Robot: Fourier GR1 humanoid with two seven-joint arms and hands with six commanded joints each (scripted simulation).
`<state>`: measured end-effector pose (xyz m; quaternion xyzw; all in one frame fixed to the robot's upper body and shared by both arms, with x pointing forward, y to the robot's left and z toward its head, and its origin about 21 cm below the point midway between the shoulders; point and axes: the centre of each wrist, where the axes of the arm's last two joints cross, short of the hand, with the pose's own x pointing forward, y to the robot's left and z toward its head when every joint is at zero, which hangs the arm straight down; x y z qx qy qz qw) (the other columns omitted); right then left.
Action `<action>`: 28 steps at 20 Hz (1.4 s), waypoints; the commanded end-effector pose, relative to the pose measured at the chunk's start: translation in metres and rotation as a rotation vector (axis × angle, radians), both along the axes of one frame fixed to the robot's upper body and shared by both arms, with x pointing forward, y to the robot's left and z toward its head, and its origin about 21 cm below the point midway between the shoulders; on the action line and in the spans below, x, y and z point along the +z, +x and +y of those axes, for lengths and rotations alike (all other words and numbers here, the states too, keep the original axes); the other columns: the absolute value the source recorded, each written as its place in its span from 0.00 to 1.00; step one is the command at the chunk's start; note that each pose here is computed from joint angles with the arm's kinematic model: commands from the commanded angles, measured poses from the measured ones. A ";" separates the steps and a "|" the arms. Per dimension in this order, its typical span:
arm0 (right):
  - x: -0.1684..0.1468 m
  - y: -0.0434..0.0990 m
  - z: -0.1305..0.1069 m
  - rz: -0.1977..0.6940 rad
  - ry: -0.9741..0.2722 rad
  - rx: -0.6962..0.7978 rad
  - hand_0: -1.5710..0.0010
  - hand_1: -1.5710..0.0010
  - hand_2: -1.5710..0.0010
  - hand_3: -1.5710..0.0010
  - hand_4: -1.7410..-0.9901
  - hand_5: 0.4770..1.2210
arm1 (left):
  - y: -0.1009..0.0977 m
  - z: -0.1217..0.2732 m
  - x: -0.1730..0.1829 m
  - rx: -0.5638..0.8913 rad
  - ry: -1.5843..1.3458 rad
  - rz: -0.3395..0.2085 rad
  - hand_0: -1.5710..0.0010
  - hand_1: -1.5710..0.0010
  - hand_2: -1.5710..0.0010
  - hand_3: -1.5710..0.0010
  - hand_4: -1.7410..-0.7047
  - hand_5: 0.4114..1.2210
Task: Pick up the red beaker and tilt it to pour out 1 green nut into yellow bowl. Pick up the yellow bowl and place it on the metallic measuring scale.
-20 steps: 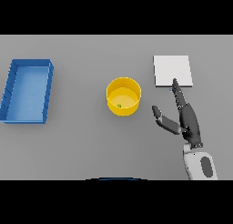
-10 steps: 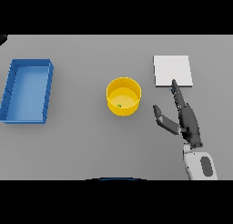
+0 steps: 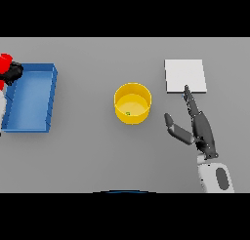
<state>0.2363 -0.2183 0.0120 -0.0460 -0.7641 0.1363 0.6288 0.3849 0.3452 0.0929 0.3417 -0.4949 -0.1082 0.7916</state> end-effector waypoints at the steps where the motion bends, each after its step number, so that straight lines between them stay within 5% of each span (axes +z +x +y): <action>1: -0.003 -0.001 0.002 0.011 0.000 -0.002 1.00 1.00 1.00 1.00 0.78 0.26 | -0.005 0.000 0.002 -0.013 0.003 0.008 0.00 0.00 0.03 0.03 0.21 0.50; 2: -0.004 -0.001 0.002 0.008 0.003 -0.003 1.00 1.00 1.00 1.00 0.78 0.26 | -0.010 0.004 0.005 -0.074 0.010 0.009 0.07 0.14 0.19 0.16 0.36 0.45; 5: -0.003 -0.004 0.000 -0.003 0.000 0.001 1.00 1.00 1.00 1.00 0.79 0.26 | -0.017 0.006 0.016 -0.181 -0.089 0.025 0.52 0.56 0.58 0.57 0.67 0.34; 9: -0.003 -0.006 -0.001 -0.015 -0.003 -0.006 1.00 1.00 1.00 1.00 0.78 0.26 | -0.021 0.007 0.015 -0.210 0.010 0.145 0.80 0.82 0.83 0.82 0.87 0.27; 12: -0.002 -0.005 0.000 -0.009 -0.033 -0.018 1.00 1.00 1.00 1.00 0.78 0.25 | -0.020 0.003 0.007 -0.212 0.061 0.166 0.90 0.91 0.91 0.91 0.91 0.27; 16: 0.001 -0.002 0.007 0.023 -0.097 -0.041 1.00 1.00 1.00 1.00 0.81 0.21 | -0.017 0.001 0.011 -0.225 0.052 0.082 0.96 0.96 0.96 0.96 0.93 0.27; 19: 0.012 0.010 0.003 -0.014 -0.198 0.075 1.00 1.00 1.00 1.00 0.88 0.25 | -0.020 0.001 0.014 -0.241 0.004 0.024 0.98 0.98 0.98 0.98 0.92 0.30; 23: 0.031 0.034 0.011 -0.025 -0.519 0.200 1.00 1.00 1.00 1.00 0.82 0.22 | -0.020 -0.008 0.012 -0.261 -0.017 0.006 0.99 0.99 0.99 0.99 0.91 0.32; 28: 0.051 0.060 0.023 -0.142 -0.872 0.409 1.00 1.00 1.00 1.00 0.78 0.21 | -0.023 -0.009 0.010 -0.252 -0.036 0.027 1.00 1.00 1.00 1.00 0.90 0.34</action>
